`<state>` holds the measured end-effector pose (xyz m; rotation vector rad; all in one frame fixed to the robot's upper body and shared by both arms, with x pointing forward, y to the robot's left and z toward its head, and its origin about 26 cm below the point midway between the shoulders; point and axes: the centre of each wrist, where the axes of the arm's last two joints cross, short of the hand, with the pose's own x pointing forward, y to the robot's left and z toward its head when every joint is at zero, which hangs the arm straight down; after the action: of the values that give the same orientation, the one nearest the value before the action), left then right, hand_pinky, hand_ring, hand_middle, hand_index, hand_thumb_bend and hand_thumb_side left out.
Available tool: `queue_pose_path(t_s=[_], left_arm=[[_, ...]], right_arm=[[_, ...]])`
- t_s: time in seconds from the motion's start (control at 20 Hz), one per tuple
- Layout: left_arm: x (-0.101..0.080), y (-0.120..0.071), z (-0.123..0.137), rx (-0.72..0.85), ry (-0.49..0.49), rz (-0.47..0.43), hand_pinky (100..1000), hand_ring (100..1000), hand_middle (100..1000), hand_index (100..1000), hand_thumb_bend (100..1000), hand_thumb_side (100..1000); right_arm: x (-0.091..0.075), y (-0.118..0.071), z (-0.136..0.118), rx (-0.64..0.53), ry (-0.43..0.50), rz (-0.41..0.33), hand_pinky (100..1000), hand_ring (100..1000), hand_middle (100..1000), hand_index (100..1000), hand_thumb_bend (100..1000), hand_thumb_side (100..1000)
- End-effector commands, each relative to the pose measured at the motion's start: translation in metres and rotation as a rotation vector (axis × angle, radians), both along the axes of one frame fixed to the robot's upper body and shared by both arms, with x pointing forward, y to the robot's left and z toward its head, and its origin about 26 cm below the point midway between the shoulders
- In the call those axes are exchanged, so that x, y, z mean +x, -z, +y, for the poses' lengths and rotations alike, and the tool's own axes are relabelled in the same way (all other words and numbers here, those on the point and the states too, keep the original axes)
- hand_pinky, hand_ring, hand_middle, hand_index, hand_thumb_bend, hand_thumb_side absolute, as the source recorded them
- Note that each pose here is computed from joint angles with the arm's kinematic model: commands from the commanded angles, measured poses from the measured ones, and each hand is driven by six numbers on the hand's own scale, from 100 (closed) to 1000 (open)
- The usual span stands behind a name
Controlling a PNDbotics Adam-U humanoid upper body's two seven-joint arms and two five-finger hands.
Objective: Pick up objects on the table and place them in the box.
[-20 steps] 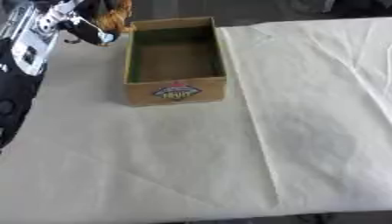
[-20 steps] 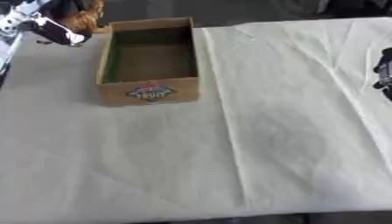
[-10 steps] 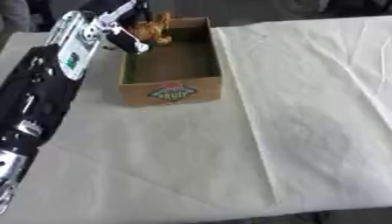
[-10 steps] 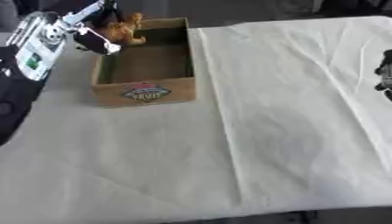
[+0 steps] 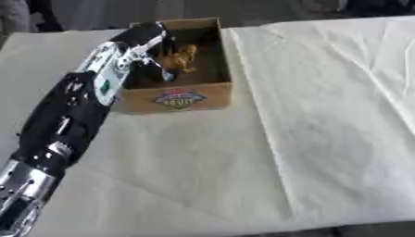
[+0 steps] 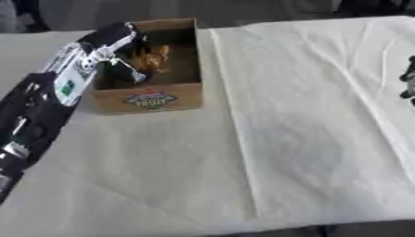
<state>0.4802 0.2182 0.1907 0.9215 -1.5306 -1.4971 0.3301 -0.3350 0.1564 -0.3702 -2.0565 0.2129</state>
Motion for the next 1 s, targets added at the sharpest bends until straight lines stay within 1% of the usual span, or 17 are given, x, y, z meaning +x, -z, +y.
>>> queue_pose_path(t_s=[0.05, 0.1, 0.15, 0.2, 0.25, 0.3, 0.35, 0.4, 0.5, 0.65, 0.75, 0.8, 0.85, 0.9, 0.95, 1.0], left_arm=[[0.0, -0.011, -0.002, 0.028, 0.024, -0.026, 563, 499, 503, 622, 485, 100], [0.0, -0.012, -0.003, 0.032, 0.031, -0.021, 585, 530, 539, 663, 531, 100], [-0.001, -0.014, -0.004, 0.033, 0.038, -0.017, 587, 534, 543, 668, 538, 100], [-0.001, -0.016, -0.004, 0.031, 0.043, -0.017, 611, 571, 580, 707, 676, 100], [-0.002, -0.018, -0.005, 0.024, 0.05, -0.024, 620, 583, 590, 717, 725, 115], [-0.003, -0.021, -0.005, 0.012, 0.057, -0.034, 646, 611, 617, 742, 838, 232], [-0.004, -0.025, -0.004, -0.001, 0.062, -0.046, 660, 630, 632, 755, 917, 297], [-0.006, -0.028, -0.004, -0.016, 0.067, -0.061, 699, 673, 664, 776, 968, 387], [-0.01, -0.036, -0.002, -0.053, 0.078, -0.104, 722, 704, 691, 792, 998, 442], [-0.019, -0.052, 0.001, -0.091, 0.096, -0.172, 726, 709, 695, 797, 1000, 463], [-0.028, -0.066, 0.009, -0.114, 0.099, -0.227, 715, 692, 685, 795, 998, 467], [-0.033, -0.072, 0.012, -0.129, 0.097, -0.251, 700, 676, 672, 787, 896, 493], [-0.038, -0.078, 0.017, -0.159, 0.089, -0.281, 685, 659, 658, 777, 955, 450], [-0.044, -0.082, 0.022, -0.193, 0.081, -0.306, 667, 640, 643, 768, 928, 443], [-0.049, -0.085, 0.027, -0.232, 0.073, -0.327, 661, 635, 639, 766, 921, 442], [-0.055, -0.088, 0.031, -0.267, 0.067, -0.342, 646, 623, 627, 760, 886, 440]], right_arm=[[0.0, -0.009, -0.001, -0.008, -0.009, -0.024, 423, 580, 652, 796, 100, 363], [0.0, -0.009, -0.001, -0.007, -0.009, -0.024, 423, 580, 652, 796, 100, 363], [0.0, -0.009, -0.001, -0.008, -0.009, -0.025, 423, 580, 652, 796, 100, 363], [0.0, -0.009, -0.001, -0.007, -0.009, -0.024, 423, 580, 652, 796, 100, 363], [0.0, -0.009, -0.001, -0.007, -0.008, -0.024, 423, 580, 652, 796, 100, 363], [0.0, -0.009, -0.002, -0.007, -0.008, -0.024, 423, 580, 652, 796, 100, 363], [0.0, -0.008, -0.002, -0.007, -0.007, -0.023, 424, 580, 652, 796, 100, 363], [0.0, -0.008, -0.002, -0.007, -0.006, -0.023, 424, 580, 652, 796, 100, 363], [-0.001, -0.008, -0.003, -0.006, -0.003, -0.021, 424, 580, 651, 796, 100, 364], [-0.001, -0.007, -0.003, -0.005, -0.002, -0.02, 424, 580, 651, 796, 100, 364], [-0.001, -0.007, -0.004, -0.005, 0.003, -0.018, 424, 579, 651, 796, 100, 364], [-0.002, -0.006, -0.005, -0.005, 0.005, -0.017, 424, 579, 651, 796, 100, 354], [-0.002, -0.006, -0.006, -0.004, 0.008, -0.016, 424, 579, 651, 797, 100, 365], [-0.002, -0.005, -0.006, -0.003, 0.01, -0.015, 424, 579, 651, 797, 100, 366], [-0.002, -0.005, -0.006, -0.001, 0.011, -0.016, 424, 579, 651, 797, 100, 366], [-0.002, -0.005, -0.006, 0.001, 0.011, -0.017, 424, 579, 651, 797, 100, 366]])
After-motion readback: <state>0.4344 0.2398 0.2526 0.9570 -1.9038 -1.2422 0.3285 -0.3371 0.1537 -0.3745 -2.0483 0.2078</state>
